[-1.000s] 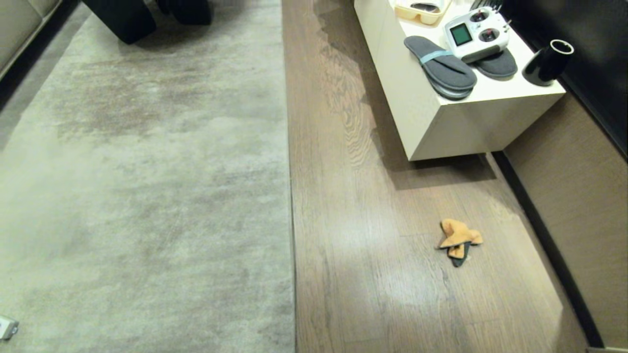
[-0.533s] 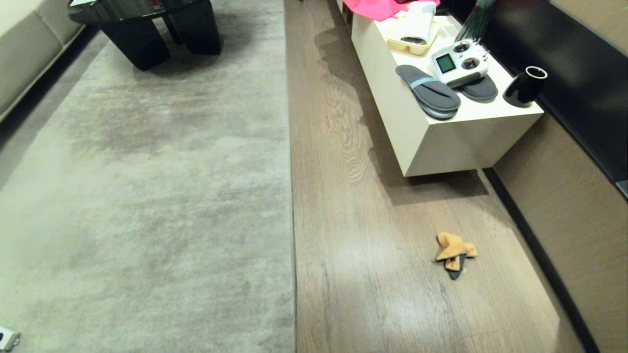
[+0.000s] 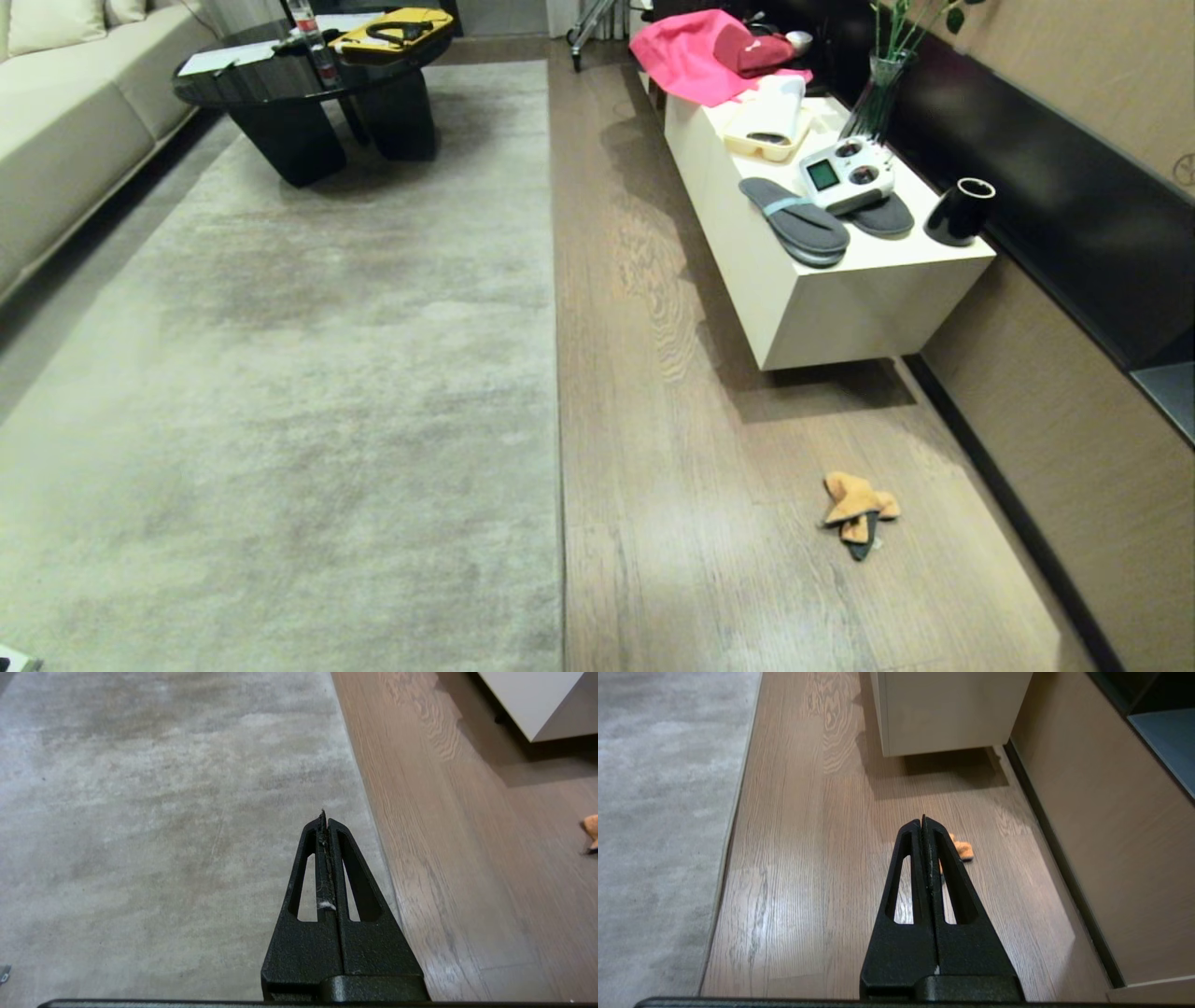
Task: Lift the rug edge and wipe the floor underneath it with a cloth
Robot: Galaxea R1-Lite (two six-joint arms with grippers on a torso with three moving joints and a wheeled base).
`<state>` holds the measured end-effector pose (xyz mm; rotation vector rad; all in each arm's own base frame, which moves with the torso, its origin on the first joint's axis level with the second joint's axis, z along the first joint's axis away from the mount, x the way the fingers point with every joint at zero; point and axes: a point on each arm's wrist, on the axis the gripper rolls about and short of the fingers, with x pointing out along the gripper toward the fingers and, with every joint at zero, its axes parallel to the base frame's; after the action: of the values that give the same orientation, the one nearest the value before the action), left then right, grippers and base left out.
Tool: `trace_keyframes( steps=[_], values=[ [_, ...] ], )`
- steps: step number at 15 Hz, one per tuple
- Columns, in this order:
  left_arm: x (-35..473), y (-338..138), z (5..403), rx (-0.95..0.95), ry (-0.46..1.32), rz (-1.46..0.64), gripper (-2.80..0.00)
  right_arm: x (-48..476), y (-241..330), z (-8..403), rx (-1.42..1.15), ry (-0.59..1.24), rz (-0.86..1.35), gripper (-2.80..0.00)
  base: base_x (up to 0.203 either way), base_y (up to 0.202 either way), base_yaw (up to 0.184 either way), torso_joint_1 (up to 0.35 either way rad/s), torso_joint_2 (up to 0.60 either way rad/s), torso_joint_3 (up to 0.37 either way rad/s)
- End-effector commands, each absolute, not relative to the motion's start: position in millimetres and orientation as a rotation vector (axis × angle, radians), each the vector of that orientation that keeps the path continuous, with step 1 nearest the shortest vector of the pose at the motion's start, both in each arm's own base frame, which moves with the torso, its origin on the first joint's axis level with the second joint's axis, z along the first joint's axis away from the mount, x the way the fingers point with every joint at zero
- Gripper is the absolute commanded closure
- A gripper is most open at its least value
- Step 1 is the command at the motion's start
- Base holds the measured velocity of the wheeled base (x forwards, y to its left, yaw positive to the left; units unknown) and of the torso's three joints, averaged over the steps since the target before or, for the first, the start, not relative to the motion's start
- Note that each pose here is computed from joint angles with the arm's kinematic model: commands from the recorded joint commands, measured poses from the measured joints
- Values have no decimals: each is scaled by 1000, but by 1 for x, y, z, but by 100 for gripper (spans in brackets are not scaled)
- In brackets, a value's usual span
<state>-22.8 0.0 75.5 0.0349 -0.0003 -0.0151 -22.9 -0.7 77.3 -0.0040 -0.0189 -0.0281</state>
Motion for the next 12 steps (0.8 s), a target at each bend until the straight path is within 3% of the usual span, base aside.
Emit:
trace_keyframes(
  steps=[1, 12],
  values=[
    [-23, 0, 75, 35, 0, -15, 0, -23, -1, 77, -4, -18, -28, 0, 0, 0, 0, 2, 1, 203],
    [-23, 0, 75, 34, 0, -15, 0, -23, -1, 77, -4, -18, -28, 0, 0, 0, 0, 3, 1, 202]
  ],
)
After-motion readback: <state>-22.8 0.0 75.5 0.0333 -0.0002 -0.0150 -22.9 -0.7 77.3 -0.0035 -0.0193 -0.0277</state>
